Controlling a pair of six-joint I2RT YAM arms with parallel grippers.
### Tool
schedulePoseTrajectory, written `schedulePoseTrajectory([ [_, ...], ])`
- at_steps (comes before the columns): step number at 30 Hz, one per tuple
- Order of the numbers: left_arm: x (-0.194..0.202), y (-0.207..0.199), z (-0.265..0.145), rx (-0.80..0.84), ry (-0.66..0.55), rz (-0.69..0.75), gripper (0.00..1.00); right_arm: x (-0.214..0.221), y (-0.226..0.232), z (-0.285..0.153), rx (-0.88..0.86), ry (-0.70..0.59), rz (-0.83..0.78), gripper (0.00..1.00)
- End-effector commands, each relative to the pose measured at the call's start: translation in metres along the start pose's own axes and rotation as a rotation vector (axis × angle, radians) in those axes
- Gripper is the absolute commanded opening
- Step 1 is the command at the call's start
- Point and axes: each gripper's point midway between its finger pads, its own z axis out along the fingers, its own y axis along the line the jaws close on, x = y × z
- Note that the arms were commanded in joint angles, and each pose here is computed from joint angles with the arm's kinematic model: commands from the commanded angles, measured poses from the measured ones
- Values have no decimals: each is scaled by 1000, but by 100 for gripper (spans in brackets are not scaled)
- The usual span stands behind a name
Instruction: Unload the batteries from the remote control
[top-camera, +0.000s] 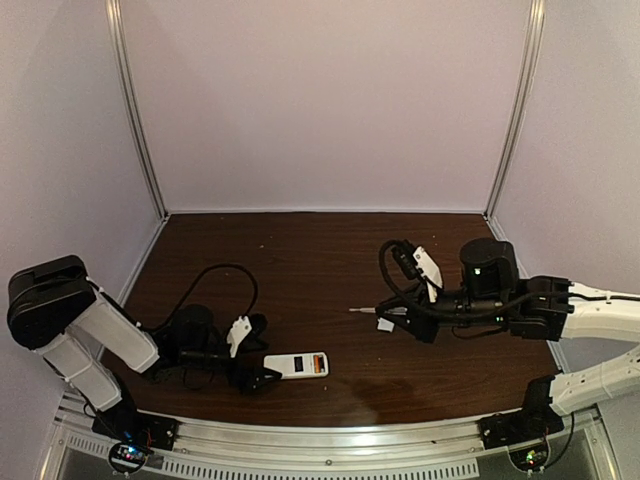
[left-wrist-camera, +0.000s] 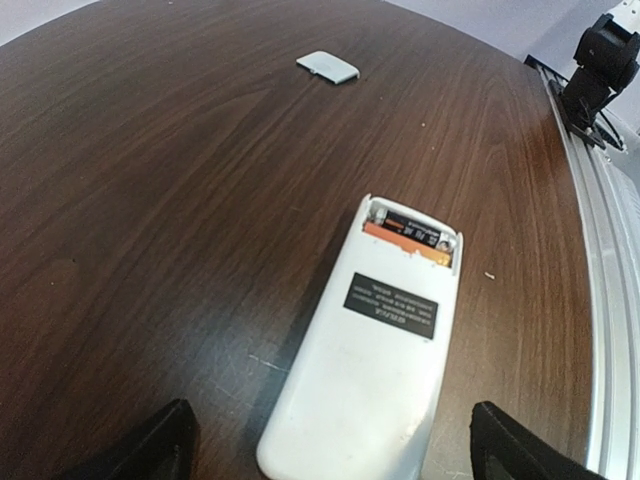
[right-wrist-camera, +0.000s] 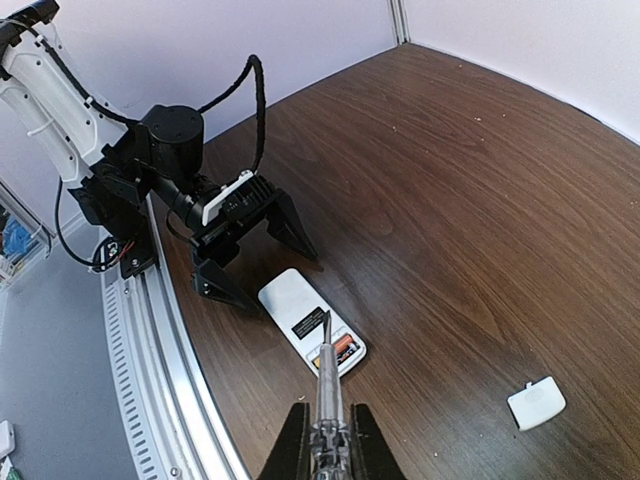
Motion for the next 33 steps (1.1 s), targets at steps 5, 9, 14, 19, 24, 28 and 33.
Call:
schedulePoseTrajectory([
  [5,-11,-7,15,62,-32,91,97,0,3,-8,-10,-12,5,0],
  [9,-5,-9,24,82,-4,109,97,-1,4,-10,-14,-20,5,0],
  [14,0,-11,32,74,17,135,94,2,3,-12,-11,-21,8,0],
  [19,3,-16,39,64,36,197,83,5,2,-15,-7,-20,12,0],
  [24,4,-16,43,44,46,232,68,7,1,-20,-3,-32,19,0],
  [28,2,-18,48,51,43,249,56,8,-1,-23,6,-38,23,0],
  [33,-4,-26,57,86,43,282,50,12,-4,-25,18,-31,30,0],
])
